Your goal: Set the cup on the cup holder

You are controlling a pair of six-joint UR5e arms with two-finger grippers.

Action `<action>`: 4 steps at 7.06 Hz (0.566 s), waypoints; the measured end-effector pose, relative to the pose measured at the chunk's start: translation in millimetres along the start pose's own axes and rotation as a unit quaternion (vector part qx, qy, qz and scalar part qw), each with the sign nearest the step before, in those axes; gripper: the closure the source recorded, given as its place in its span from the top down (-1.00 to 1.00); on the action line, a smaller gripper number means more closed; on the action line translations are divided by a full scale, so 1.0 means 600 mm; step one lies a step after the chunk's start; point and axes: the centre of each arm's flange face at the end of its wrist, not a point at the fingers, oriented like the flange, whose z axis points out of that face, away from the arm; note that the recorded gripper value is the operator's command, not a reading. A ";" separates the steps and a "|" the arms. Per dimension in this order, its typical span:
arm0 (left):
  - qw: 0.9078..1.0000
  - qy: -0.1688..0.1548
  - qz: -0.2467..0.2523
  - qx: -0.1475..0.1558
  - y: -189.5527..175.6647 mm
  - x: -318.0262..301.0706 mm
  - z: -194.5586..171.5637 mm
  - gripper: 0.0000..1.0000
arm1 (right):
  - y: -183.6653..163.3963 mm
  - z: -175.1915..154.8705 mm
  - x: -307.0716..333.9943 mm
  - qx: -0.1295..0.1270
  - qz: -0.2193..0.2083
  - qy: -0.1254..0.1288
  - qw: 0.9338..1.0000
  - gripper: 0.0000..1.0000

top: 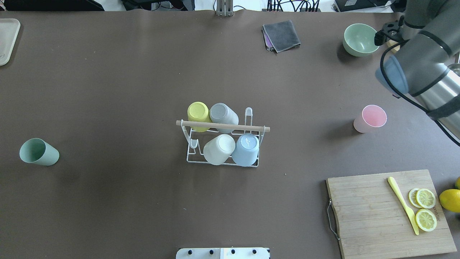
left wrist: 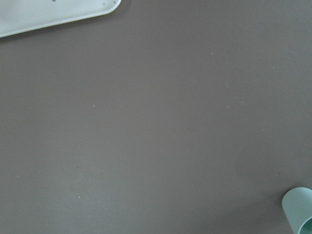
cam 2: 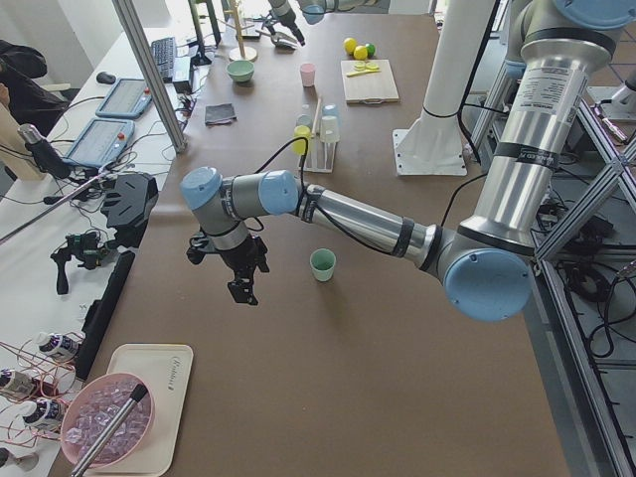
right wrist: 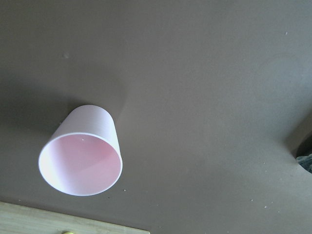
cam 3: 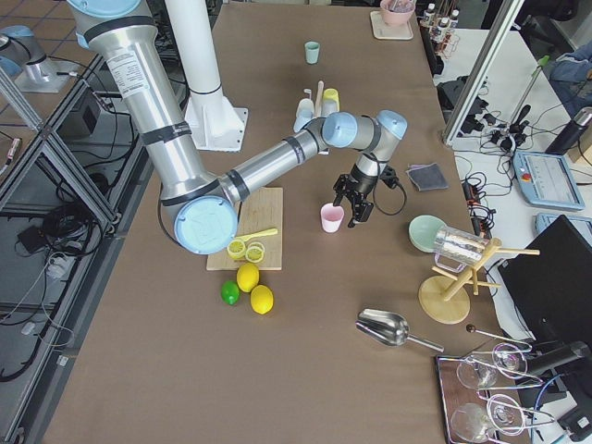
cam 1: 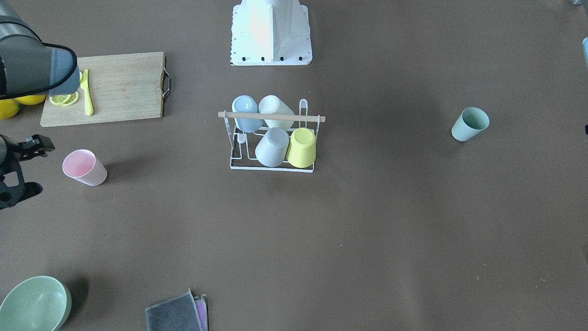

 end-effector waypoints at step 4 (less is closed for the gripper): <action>0.998 0.001 0.047 -0.048 -0.038 0.105 0.084 0.96 | -0.157 0.010 -0.114 -0.098 -0.087 0.048 0.990 1.00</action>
